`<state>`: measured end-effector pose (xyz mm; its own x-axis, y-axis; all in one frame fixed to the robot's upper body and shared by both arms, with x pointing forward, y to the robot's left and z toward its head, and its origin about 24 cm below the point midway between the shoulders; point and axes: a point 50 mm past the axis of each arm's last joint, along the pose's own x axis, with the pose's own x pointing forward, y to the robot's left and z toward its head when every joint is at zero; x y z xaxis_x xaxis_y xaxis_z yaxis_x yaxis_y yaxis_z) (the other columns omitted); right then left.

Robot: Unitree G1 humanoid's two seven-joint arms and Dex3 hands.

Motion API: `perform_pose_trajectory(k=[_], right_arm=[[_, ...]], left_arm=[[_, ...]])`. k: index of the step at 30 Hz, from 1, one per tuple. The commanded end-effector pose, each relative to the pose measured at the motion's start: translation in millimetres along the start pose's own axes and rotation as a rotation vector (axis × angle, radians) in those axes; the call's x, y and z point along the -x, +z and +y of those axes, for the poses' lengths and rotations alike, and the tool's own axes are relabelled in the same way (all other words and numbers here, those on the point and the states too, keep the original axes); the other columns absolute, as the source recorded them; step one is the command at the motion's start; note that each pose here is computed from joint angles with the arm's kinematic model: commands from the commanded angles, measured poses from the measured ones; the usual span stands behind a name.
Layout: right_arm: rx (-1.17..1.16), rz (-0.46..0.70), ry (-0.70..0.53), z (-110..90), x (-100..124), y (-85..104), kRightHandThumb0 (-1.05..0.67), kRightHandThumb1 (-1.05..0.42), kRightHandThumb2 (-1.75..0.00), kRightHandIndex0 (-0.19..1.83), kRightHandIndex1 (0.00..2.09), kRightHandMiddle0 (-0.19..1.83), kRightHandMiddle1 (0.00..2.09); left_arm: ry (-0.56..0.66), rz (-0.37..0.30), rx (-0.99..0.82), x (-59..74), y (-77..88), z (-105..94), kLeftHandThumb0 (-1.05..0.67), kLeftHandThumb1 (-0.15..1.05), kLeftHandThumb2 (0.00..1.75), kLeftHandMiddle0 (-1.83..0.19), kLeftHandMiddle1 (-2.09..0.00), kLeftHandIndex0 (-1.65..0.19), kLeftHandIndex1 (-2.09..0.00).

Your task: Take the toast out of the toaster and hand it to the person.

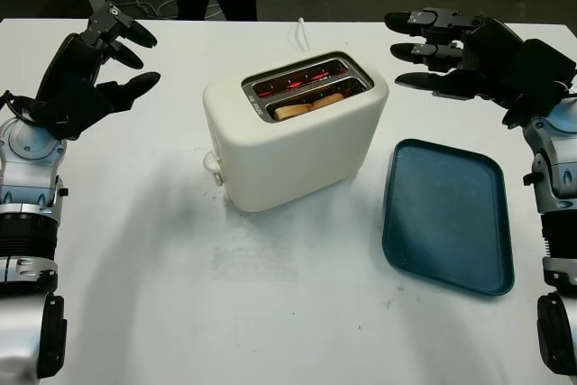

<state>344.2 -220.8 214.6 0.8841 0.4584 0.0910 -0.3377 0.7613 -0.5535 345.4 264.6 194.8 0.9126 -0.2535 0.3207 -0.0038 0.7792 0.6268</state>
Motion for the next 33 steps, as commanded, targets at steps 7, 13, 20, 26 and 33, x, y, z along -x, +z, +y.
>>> perform_pose_trajectory(k=[7, 13, 20, 26, 33], right_arm=[[0.009, -0.029, 0.003, -1.9, -0.1, 1.6, -0.53, -0.88, 0.00, 0.45, 0.01, 0.42, 0.01], [0.020, -0.026, 0.003, -2.0, 0.6, 2.5, -0.53, -0.88, 0.00, 0.46, 0.01, 0.43, 0.01], [0.021, -0.027, 0.004, -2.5, 0.8, 0.9, -0.55, -0.89, 0.00, 0.46, 0.01, 0.43, 0.00], [0.007, -0.028, 0.006, -3.0, 1.0, -0.9, -0.54, -0.88, 0.00, 0.46, 0.01, 0.43, 0.01], [-0.004, -0.033, 0.002, -2.0, 0.3, -1.9, -0.54, -0.88, 0.00, 0.46, 0.01, 0.44, 0.01]], left_arm=[[-0.002, 0.006, -0.001, 3.9, -3.4, 0.7, -1.05, 0.92, 0.35, 0.00, -1.62, 0.00, -1.53], [-0.002, 0.004, 0.004, 4.1, -3.3, 0.9, -1.05, 0.92, 0.34, 0.00, -1.62, 0.00, -1.53], [-0.003, 0.012, -0.005, 3.9, -1.7, 0.9, -1.05, 0.92, 0.36, 0.00, -1.64, 0.00, -1.55], [0.001, 0.009, -0.020, 4.3, -1.2, 1.2, -1.05, 0.92, 0.37, 0.00, -1.66, 0.00, -1.56], [0.004, 0.010, 0.008, 4.9, -1.9, 1.0, -1.05, 0.92, 0.33, 0.00, -1.64, 0.00, -1.55]])
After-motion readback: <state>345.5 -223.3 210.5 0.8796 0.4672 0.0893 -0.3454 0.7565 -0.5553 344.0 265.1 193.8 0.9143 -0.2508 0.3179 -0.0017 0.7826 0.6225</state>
